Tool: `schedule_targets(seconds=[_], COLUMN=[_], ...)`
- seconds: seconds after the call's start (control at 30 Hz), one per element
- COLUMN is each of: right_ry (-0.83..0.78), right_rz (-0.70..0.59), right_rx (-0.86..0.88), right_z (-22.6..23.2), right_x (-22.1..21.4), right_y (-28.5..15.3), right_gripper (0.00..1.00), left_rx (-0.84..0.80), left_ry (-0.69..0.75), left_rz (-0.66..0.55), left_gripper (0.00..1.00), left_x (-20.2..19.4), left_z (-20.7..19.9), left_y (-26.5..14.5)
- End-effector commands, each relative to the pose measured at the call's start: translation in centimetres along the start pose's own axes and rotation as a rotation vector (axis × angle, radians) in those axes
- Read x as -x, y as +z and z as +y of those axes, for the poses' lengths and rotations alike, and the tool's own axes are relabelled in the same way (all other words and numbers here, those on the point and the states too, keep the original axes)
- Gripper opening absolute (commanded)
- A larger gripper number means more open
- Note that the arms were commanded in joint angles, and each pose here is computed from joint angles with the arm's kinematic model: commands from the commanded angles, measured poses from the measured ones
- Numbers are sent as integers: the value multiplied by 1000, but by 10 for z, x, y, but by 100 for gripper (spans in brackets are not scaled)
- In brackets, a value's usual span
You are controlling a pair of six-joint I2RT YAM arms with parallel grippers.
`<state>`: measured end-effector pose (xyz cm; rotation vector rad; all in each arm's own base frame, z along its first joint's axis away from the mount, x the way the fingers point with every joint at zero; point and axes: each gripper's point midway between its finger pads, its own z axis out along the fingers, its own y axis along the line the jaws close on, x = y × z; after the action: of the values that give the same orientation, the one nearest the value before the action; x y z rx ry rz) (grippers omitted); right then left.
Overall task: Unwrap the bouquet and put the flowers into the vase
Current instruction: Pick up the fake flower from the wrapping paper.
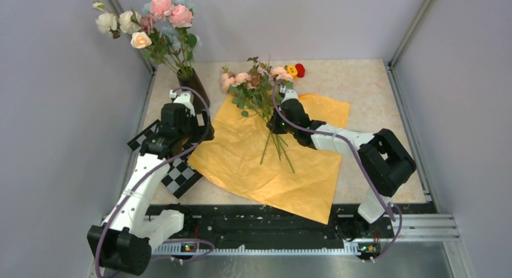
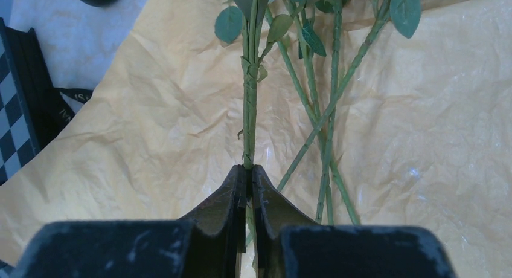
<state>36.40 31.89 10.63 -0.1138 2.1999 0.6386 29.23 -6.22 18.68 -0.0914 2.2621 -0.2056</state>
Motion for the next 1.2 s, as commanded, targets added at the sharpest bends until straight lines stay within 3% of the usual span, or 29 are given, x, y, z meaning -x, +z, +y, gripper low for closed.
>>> schedule_targets(seconds=[0.0,0.27,0.37,0.5,0.8,0.9,1.17], right_ry=[6,-91,-120,-143,-213,-223,-232], right_rz=[-134,-281,-326,-381,-440,-439,-407], right_rx=[160,391,484,595,774,813,838], right_z=[39,76,89,106,151,161,167], right_x=[35,67,73,74,66,62,53], right_y=[-28,-94,-124,-160,-214,-223,-225], right_gripper=[0,0,0,0,0,0,0], left_rx=[-105,-659,-796,-913,-1098,-1109,-1120], left_ry=[-32,-198,-256,-291,-272,-287,-341], left_rz=[-121,-265,-320,-370,-341,-352,-424], left_gripper=[99,97,97,97,98,93,59], left_x=[22,54,72,88,86,89,97], left_z=[-18,-111,-132,-155,-221,-226,-216], left_y=[-15,-64,-87,-112,-138,-142,-157])
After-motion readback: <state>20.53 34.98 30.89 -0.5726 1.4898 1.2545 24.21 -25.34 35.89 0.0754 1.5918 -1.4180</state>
